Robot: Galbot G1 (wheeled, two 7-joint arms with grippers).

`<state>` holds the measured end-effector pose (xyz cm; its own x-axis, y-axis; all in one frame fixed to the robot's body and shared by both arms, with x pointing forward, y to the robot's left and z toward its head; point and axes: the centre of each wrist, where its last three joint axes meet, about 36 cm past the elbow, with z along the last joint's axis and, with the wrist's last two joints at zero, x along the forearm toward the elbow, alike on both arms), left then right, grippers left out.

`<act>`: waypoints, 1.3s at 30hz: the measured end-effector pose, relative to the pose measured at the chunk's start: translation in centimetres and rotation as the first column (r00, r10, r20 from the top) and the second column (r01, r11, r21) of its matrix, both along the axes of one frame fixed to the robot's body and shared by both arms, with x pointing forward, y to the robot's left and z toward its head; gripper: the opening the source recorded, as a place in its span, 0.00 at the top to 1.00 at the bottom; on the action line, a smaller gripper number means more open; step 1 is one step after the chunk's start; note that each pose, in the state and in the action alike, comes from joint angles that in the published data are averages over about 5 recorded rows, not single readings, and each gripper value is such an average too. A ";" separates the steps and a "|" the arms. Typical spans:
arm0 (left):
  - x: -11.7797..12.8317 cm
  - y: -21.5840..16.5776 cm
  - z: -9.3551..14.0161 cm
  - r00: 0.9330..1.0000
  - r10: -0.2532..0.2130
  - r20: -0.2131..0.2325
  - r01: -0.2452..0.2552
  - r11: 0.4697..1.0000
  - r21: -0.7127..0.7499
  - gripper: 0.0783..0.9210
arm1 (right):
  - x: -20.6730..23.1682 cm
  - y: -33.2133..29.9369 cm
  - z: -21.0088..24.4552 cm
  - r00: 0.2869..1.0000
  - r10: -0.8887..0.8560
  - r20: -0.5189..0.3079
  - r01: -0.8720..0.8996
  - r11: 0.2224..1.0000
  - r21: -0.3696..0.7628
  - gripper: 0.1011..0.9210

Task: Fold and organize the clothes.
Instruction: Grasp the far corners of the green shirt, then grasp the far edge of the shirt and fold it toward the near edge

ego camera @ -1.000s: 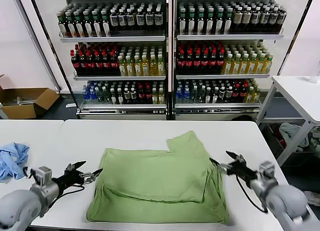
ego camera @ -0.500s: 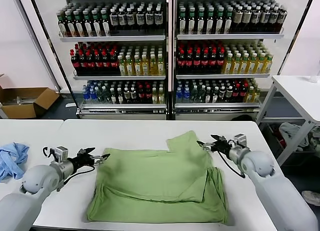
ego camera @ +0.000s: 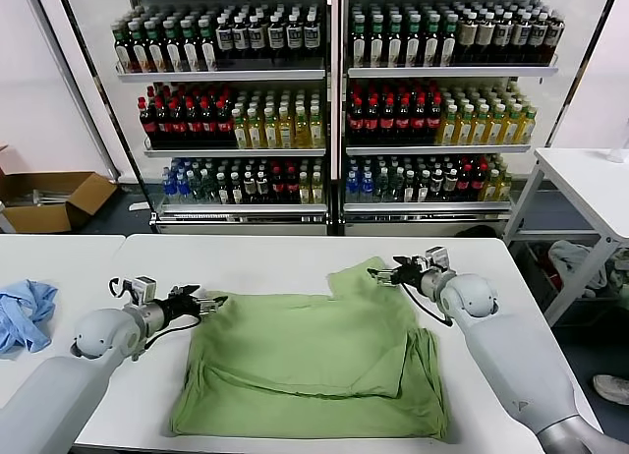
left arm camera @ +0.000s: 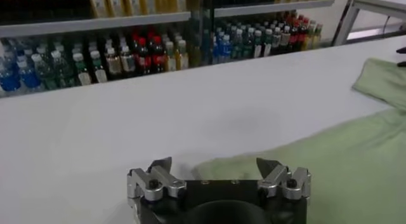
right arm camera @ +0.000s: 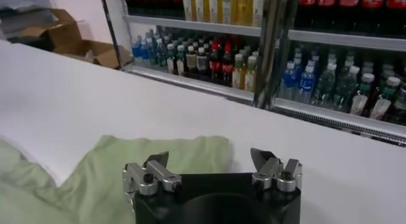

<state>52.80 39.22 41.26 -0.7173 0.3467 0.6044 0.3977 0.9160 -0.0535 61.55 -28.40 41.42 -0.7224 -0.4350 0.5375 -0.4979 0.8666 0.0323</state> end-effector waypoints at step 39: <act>-1.0 -1.4 0.7 0.998 -0.053 0.034 0.055 0.997 -0.052 0.99 | -4.0 -0.1 3.5 0.999 -0.017 0.030 0.012 0.989 0.149 0.99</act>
